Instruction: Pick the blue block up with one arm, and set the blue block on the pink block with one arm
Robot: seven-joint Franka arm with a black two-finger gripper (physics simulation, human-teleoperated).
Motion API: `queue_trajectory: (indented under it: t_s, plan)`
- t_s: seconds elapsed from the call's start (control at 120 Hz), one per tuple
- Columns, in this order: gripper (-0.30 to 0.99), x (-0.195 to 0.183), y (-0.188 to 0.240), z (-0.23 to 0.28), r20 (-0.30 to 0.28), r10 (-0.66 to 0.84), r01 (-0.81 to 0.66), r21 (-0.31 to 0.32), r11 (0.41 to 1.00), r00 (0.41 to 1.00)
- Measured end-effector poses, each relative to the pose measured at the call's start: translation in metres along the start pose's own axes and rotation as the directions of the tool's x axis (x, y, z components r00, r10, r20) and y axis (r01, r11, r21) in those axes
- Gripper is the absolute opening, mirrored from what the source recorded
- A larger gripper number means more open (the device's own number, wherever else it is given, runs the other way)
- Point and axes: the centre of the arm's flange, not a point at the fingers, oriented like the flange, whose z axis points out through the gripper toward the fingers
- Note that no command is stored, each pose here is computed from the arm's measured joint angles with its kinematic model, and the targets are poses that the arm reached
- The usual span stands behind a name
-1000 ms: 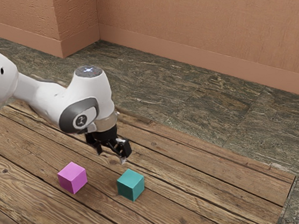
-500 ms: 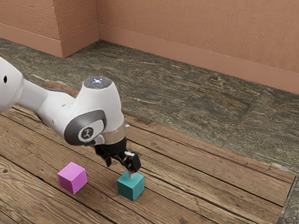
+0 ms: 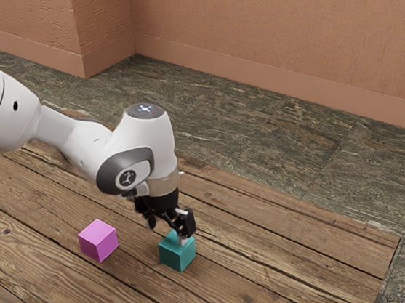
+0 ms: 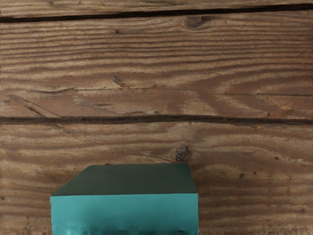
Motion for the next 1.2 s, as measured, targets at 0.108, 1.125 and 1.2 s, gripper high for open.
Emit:
queue_trajectory:
  t_s: [0.108,1.125,1.2]
  plan:
    - [0.69,-0.010,-0.007,0.000,-0.005,0.018,-0.018,-0.004,1.000,1.000]
    - [0.69,-0.017,-0.016,0.036,-0.085,0.046,-0.047,-0.014,0.999,0.995]
    - [0.69,-0.019,-0.017,0.038,-0.086,0.047,-0.048,-0.012,0.999,0.995]
